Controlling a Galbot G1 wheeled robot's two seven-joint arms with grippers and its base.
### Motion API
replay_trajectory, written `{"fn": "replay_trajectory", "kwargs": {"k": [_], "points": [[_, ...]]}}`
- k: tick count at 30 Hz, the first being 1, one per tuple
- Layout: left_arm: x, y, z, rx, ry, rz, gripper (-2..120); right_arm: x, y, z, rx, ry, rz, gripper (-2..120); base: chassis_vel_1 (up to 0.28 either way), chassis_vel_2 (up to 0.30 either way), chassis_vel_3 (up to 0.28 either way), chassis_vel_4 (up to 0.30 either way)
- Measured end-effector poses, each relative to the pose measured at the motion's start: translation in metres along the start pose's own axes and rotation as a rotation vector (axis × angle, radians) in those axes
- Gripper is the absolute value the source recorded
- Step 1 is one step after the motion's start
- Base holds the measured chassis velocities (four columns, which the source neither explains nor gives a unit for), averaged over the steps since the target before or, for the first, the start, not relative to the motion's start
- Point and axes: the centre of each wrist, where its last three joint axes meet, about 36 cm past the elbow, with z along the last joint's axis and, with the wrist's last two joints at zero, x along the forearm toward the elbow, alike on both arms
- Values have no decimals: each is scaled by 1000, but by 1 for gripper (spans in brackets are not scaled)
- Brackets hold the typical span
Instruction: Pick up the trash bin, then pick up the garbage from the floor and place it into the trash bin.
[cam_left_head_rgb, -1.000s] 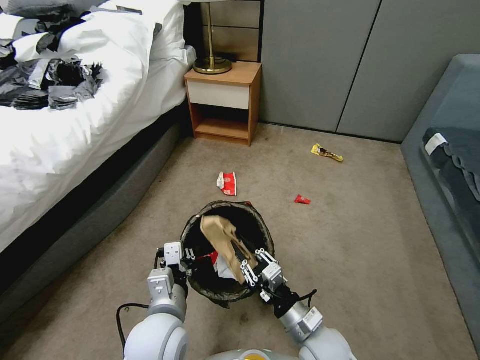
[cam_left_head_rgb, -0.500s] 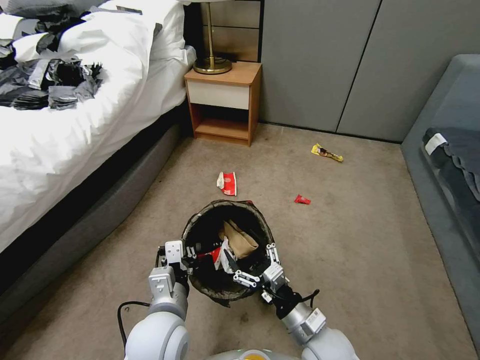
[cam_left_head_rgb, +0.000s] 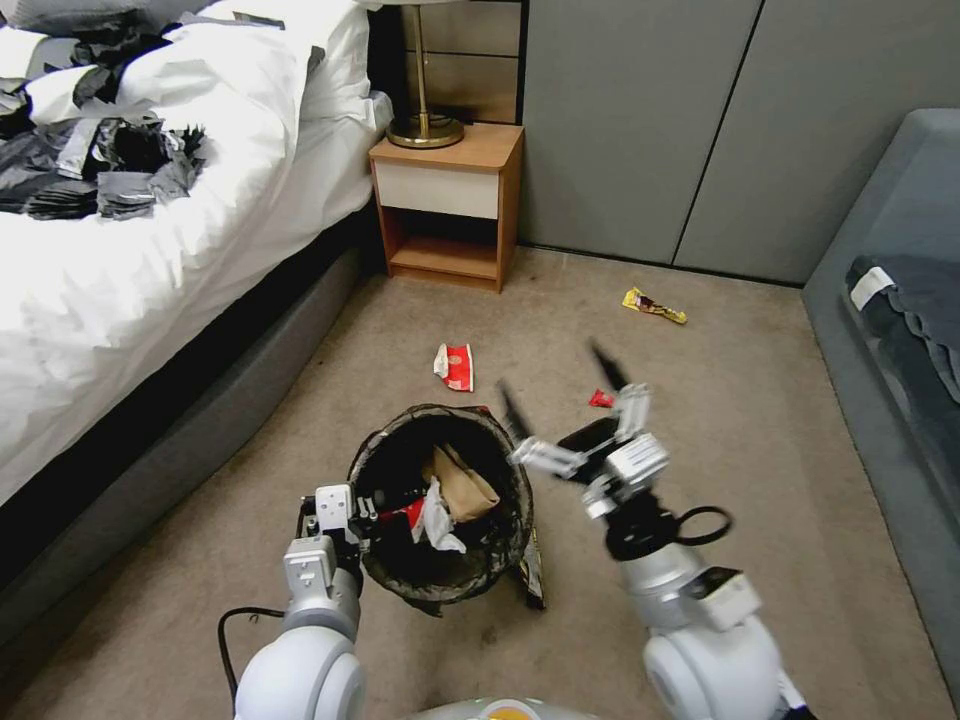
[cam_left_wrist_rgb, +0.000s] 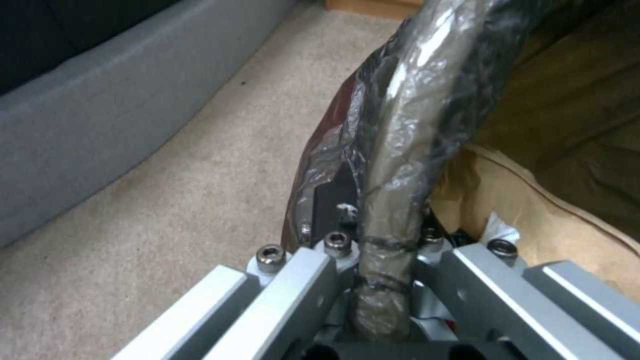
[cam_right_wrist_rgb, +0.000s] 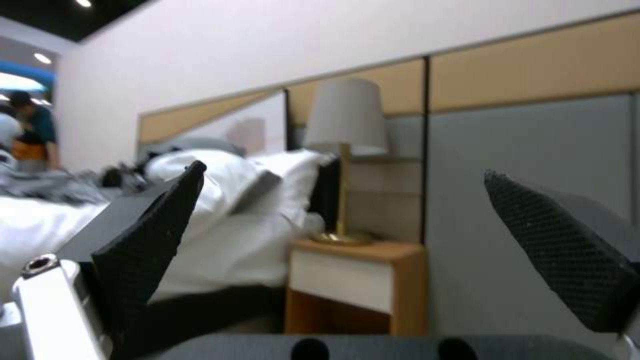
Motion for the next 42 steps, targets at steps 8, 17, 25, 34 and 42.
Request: {"fn": "replay_trajectory", "kwargs": {"k": [8, 17, 25, 34, 42], "points": [[0, 4, 0, 8, 1, -11, 0, 46, -3, 18, -5, 132, 89, 100, 0, 0, 0, 0], [2, 5, -8, 33, -18, -15, 0, 73, -4, 58, 9, 277, 125, 100, 0, 0, 0, 0], [3, 5, -9, 37, -21, -17, 0, 62, -9, 63, 4, 328, 125, 100, 0, 0, 0, 0], [7, 0, -10, 40, -24, -14, 0, 16, -17, 88, -122, 658, 140, 100, 0, 0, 0, 0], [5, -1, -10, 41, -24, -16, 0, -16, 8, 150, -220, 1038, 52, 100, 0, 0, 0, 0]]}}
